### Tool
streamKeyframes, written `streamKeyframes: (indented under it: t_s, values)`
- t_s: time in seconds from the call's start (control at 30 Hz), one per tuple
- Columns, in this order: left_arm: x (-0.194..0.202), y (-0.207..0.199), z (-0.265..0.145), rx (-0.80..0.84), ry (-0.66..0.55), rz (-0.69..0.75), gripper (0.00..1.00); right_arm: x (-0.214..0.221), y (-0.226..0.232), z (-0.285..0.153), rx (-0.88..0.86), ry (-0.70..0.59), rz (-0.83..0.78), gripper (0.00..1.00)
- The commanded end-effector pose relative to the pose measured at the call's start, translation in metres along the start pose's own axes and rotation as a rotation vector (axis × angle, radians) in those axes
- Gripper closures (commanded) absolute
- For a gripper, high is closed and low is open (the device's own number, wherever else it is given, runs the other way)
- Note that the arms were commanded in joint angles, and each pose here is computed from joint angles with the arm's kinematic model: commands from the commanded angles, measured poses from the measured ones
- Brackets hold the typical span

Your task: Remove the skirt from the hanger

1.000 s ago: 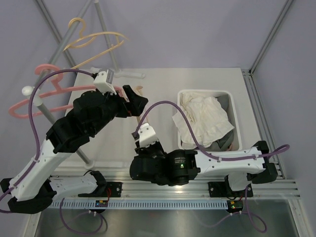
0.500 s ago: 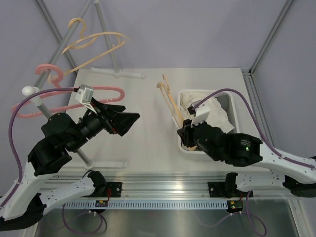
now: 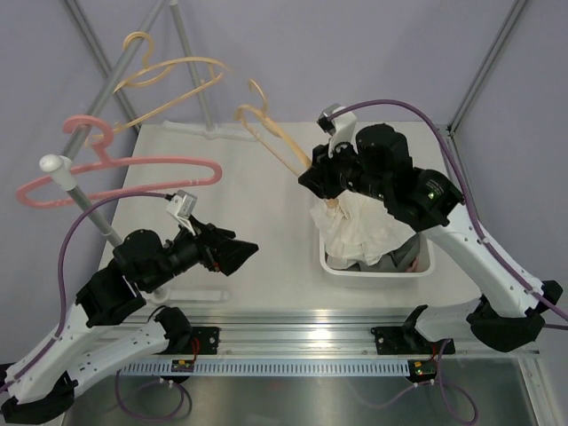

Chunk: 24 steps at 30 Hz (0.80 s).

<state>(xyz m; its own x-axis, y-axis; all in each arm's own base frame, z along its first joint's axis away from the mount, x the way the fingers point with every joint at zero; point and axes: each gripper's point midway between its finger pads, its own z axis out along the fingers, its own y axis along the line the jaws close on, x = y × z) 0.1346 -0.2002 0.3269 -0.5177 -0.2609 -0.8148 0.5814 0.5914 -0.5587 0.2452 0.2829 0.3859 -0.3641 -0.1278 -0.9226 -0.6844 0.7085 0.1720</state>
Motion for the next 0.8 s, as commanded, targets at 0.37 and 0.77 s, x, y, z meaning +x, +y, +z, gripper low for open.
streamKeyframes:
  t_s: [0.37,0.77]
  values:
    - [0.030,0.004,-0.004,0.052,0.035,-0.085,0.01,-0.088,0.035,0.014,-0.595,-0.023,-0.185,1.00]
    - [0.053,0.011,0.006,0.053,0.094,-0.099,0.01,-0.085,0.060,0.065,-0.956,-0.030,-0.142,1.00]
